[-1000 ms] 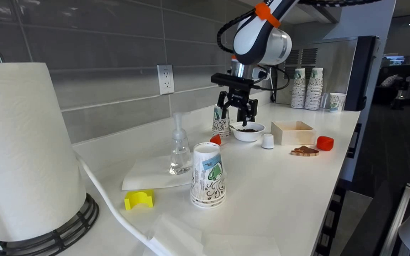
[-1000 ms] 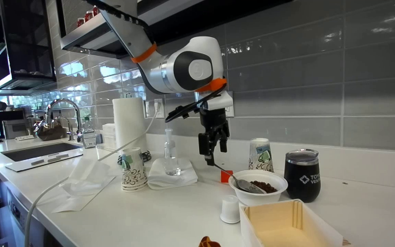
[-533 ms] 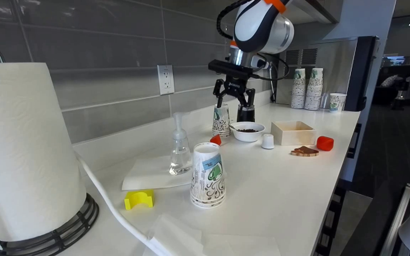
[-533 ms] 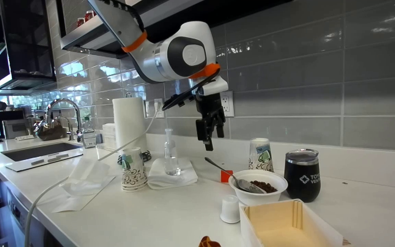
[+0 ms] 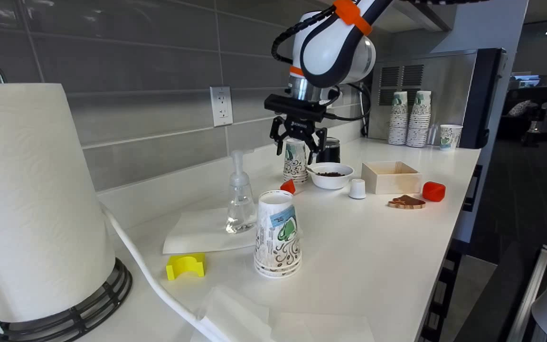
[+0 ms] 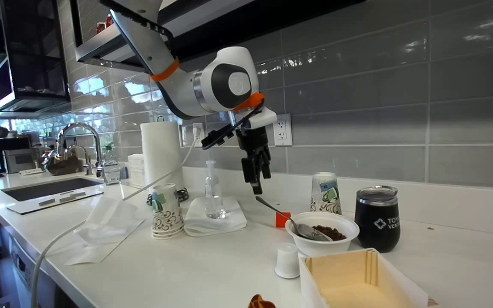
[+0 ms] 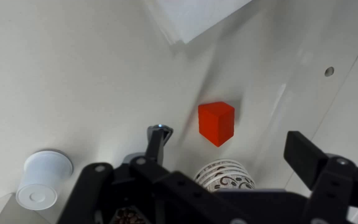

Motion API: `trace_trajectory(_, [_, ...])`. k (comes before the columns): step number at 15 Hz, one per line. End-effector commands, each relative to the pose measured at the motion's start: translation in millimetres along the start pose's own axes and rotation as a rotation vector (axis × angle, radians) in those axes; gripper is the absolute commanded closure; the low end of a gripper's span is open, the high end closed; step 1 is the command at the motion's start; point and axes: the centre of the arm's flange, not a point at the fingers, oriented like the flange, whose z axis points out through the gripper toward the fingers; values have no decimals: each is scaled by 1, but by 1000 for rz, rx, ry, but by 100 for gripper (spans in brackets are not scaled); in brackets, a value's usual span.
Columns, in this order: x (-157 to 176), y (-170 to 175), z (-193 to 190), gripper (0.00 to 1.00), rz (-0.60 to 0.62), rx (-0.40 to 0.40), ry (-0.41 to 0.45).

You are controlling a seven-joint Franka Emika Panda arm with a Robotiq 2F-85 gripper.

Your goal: Stir the contents of the white bowl using the knife shovel. Then, pick up the orange objects and place them in the box.

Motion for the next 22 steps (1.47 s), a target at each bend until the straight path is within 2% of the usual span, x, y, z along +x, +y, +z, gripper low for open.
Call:
trace_trajectory(1, [3, -31, 15, 0, -42, 12, 41])
trace_trajectory(5, [11, -54, 29, 0, -75, -18, 61])
trace_trajectory(9, [21, -66, 51, 0, -94, -86, 78])
trace_trajectory(17, [22, -61, 93, 0, -97, -190, 38])
trace_trajectory(22, [25, -51, 112, 0, -94, -212, 32])
